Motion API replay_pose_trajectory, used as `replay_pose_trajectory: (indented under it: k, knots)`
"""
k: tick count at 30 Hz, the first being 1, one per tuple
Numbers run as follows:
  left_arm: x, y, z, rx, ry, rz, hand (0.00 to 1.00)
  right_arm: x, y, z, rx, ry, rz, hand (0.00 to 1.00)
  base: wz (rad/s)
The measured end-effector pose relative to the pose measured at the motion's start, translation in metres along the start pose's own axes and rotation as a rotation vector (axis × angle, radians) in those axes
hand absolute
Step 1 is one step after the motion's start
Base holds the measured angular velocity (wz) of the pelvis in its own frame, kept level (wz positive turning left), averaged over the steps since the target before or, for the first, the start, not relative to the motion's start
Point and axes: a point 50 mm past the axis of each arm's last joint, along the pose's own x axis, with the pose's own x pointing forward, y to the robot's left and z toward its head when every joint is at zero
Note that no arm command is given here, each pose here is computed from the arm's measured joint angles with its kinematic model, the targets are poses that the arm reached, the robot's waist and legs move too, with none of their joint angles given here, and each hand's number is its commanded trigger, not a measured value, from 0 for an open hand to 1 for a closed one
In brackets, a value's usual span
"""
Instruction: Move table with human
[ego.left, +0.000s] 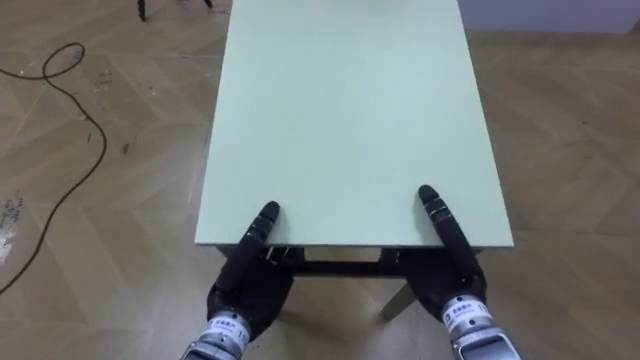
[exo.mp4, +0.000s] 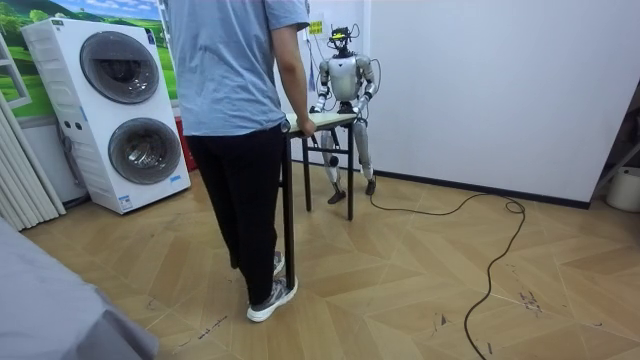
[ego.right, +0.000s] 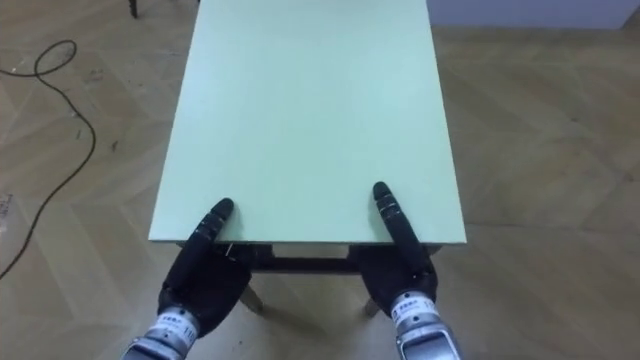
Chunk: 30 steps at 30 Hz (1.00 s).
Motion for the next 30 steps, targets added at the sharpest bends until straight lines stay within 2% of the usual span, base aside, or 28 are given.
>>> replay_pose_trajectory:
  k: [11,16,20,30]
  knots:
    - [0.001,0.006,-0.004,0.0,0.023,0.033,1.0,-0.002,-0.008,0.002,0.01,0.019,-0.047,1.0,-0.07]
    - [0.001,0.007,-0.005,0.029,0.046,0.035,1.0,-0.014,-0.018,-0.003,0.062,-0.01,-0.09,1.0,0.26]
    - [0.001,0.008,-0.003,0.046,0.031,0.033,1.0,-0.012,-0.014,-0.008,0.063,-0.009,-0.076,1.0,-0.42]
    - [0.0,0.009,-0.002,0.077,0.018,0.038,1.0,-0.01,-0.013,-0.006,0.03,-0.027,-0.069,1.0,-0.06]
